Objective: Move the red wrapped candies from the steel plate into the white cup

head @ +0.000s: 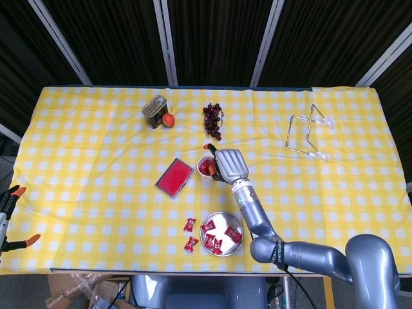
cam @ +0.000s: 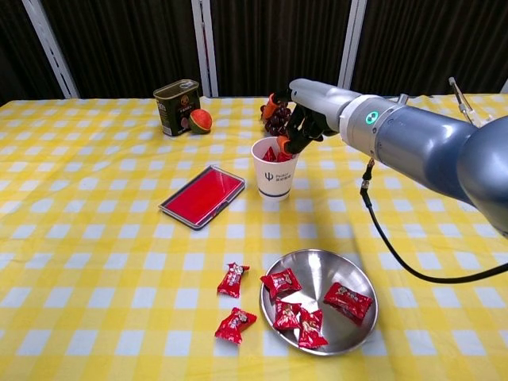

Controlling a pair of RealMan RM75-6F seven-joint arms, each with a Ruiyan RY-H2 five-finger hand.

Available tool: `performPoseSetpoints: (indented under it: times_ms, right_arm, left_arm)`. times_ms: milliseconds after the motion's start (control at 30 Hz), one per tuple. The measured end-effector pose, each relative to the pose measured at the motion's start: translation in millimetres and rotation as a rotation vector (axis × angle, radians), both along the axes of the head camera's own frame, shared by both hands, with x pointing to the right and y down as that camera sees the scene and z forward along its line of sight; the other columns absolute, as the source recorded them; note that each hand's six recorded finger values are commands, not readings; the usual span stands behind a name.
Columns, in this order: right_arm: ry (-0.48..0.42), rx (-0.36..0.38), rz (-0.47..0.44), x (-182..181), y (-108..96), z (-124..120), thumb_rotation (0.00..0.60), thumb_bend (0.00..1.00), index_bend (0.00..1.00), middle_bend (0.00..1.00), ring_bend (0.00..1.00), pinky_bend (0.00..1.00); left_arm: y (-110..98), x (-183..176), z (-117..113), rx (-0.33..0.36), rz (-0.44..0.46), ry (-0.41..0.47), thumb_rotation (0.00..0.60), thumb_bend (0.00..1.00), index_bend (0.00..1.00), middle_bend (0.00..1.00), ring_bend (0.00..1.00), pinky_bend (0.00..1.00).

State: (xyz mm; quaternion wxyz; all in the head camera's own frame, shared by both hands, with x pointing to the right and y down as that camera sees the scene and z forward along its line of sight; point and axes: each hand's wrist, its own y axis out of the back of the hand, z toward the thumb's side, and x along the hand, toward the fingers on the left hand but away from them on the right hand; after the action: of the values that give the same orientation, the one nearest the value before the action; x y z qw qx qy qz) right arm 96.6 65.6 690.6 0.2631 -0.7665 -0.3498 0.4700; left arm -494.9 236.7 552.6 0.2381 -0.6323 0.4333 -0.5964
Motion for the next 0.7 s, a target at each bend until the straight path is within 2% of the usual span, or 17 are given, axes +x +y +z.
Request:
performPoseSetpoints:
  times_ms: [467,700]
  right_arm:
    - [-0.027,0.067,-0.011,10.0,1.3,-25.7,0.600,0.49,0.17,0.72,0.81,1.00]
    - [-0.036,0.094,-0.020,24.5,8.4,-40.6,0.600,0.49,0.17,0.70,0.78,0.93]
  left_arm:
    - [0.0,0.1,-0.7,0.006,0.003,-0.005,0.600,0.03,0.00,0.00,0.00,0.00]
    - [0.1,0.2,-2.0,0.017,0.007,-0.008,0.600,0.02,0.00,0.00,0.00,0.00]
